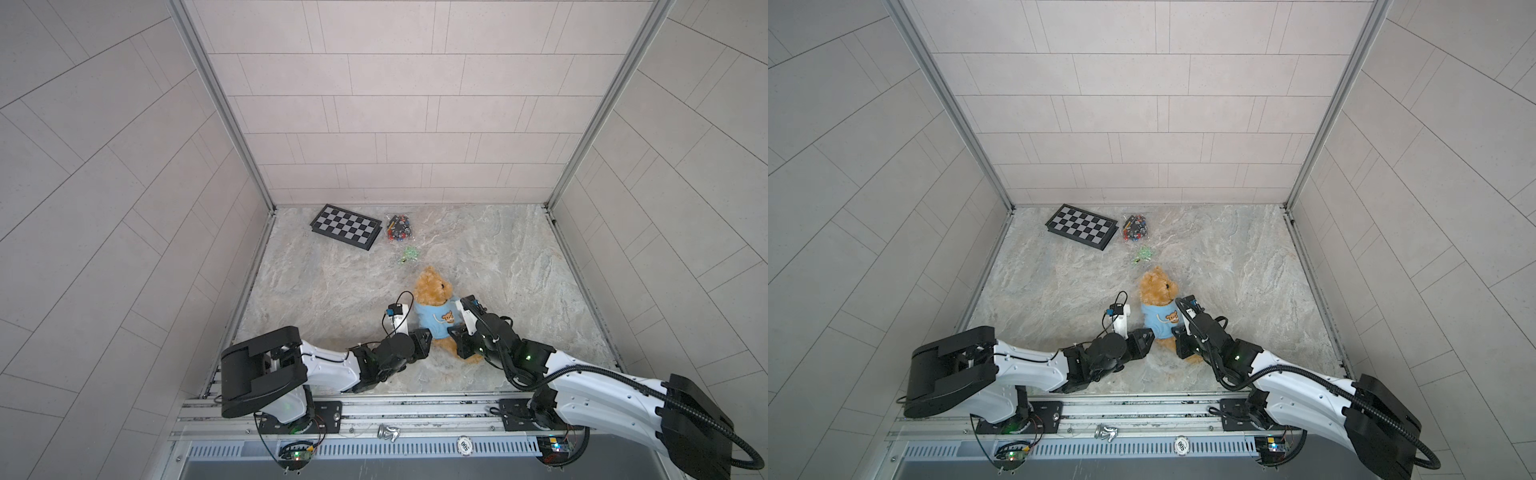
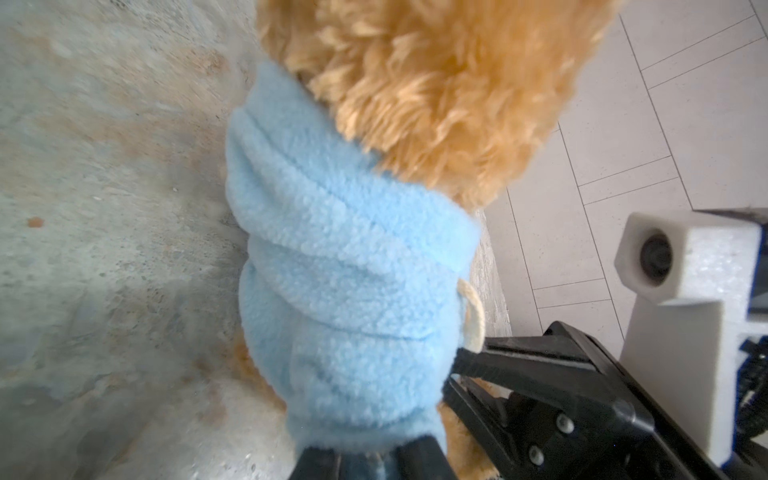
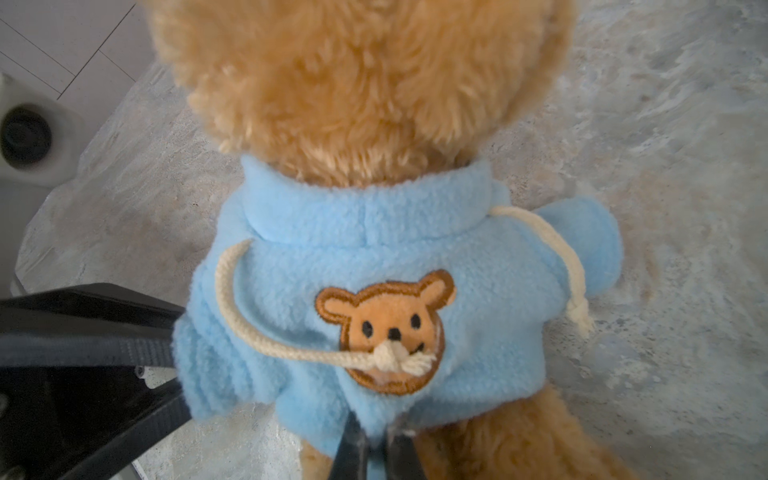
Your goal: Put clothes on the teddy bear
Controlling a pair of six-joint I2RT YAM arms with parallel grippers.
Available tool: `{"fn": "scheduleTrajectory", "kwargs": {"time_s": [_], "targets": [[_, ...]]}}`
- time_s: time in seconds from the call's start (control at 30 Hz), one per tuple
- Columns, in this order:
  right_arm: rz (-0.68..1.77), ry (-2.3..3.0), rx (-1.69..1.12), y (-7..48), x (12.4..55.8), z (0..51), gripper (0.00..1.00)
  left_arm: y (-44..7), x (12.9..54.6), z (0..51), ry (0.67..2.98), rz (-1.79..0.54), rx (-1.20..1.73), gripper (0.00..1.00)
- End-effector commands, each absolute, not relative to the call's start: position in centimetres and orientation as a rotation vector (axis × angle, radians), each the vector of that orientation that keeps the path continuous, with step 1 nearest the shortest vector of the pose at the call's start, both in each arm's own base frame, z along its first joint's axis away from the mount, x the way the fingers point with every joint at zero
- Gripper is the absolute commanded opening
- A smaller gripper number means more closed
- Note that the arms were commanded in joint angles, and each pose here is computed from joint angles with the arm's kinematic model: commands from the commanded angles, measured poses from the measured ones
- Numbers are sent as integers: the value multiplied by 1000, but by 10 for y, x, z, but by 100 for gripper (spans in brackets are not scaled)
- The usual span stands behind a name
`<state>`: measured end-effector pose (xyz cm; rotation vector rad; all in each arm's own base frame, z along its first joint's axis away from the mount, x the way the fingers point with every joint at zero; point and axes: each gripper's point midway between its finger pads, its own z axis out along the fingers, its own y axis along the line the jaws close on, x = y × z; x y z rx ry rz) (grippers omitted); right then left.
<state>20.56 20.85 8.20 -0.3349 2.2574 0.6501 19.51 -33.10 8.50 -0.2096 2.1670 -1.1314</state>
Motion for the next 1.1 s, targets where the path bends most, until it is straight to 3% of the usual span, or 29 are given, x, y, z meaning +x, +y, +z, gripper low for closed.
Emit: {"fn": "scheduleTrajectory", "kwargs": {"time_s": [0.0, 0.13, 0.73, 0.97, 1.07], "targets": [[662, 2290, -348, 209, 198, 72, 0, -331, 214, 102, 2058, -1171, -305, 19], [645, 2299, -348, 206, 197, 71, 0, -330, 216, 100, 2051, -1175, -312, 0], [403, 2355, -197, 147, 206, 66, 0, -299, 165, 67, 2243, -1223, -123, 0], [539, 2303, -334, 179, 204, 88, 0, -303, 159, 82, 2251, -1245, -55, 0], [550, 2238, -467, 198, 194, 110, 17, -308, 160, 90, 2232, -1270, -55, 0]]}}
